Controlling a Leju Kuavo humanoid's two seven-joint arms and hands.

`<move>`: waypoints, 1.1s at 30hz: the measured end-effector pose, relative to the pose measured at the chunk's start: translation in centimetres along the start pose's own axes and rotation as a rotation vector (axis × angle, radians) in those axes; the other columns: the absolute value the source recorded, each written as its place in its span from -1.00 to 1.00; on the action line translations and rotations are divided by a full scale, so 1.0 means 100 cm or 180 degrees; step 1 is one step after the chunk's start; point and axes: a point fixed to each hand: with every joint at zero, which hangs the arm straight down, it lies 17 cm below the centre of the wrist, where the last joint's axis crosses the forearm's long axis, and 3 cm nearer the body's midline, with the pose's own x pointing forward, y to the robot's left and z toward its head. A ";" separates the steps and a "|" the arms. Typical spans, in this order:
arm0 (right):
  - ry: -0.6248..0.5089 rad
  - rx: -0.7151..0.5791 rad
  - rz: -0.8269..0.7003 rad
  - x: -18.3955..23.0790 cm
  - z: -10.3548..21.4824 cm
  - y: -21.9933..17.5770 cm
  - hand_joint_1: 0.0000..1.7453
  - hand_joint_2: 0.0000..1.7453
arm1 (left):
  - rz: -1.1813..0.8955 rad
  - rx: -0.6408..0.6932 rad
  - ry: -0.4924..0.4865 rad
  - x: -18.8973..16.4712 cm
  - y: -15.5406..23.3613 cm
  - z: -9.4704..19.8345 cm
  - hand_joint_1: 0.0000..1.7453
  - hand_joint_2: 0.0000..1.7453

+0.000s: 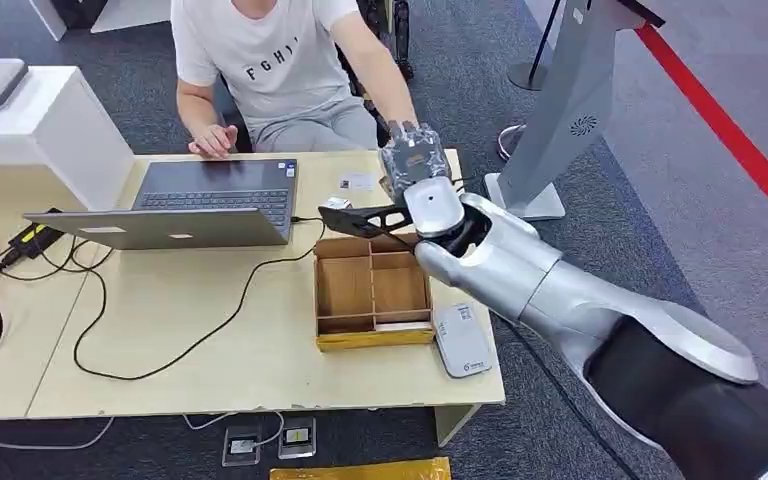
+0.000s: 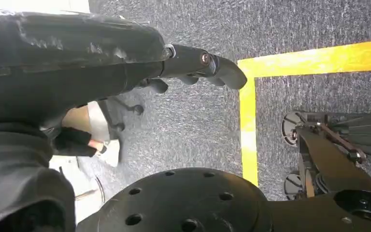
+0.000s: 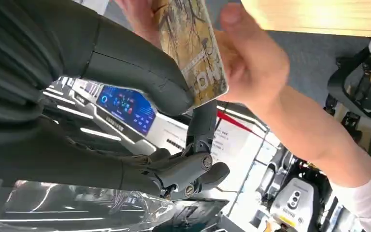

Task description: Pass the card to the sensor for recognition and then transmit it.

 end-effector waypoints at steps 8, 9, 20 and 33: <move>0.0028 0.0030 0.0018 -0.002 -0.002 -0.001 1.00 1.00 | 0.0001 0.0011 0.0000 0.000 0.001 0.000 -1.00 -1.00; 0.0028 0.0027 0.0017 -0.003 -0.002 -0.002 -1.00 1.00 | 0.0001 0.0011 0.0001 0.000 0.001 0.000 -1.00 -1.00; 0.0011 -0.0007 -0.0159 -0.002 -0.004 -0.003 -1.00 -1.00 | 0.0010 0.0035 0.0027 -0.001 0.005 0.000 -1.00 -1.00; 0.0462 -0.0133 -0.3402 -0.051 -0.010 0.012 -1.00 -1.00 | 0.0067 0.0033 0.0084 -0.007 0.004 0.000 -1.00 -1.00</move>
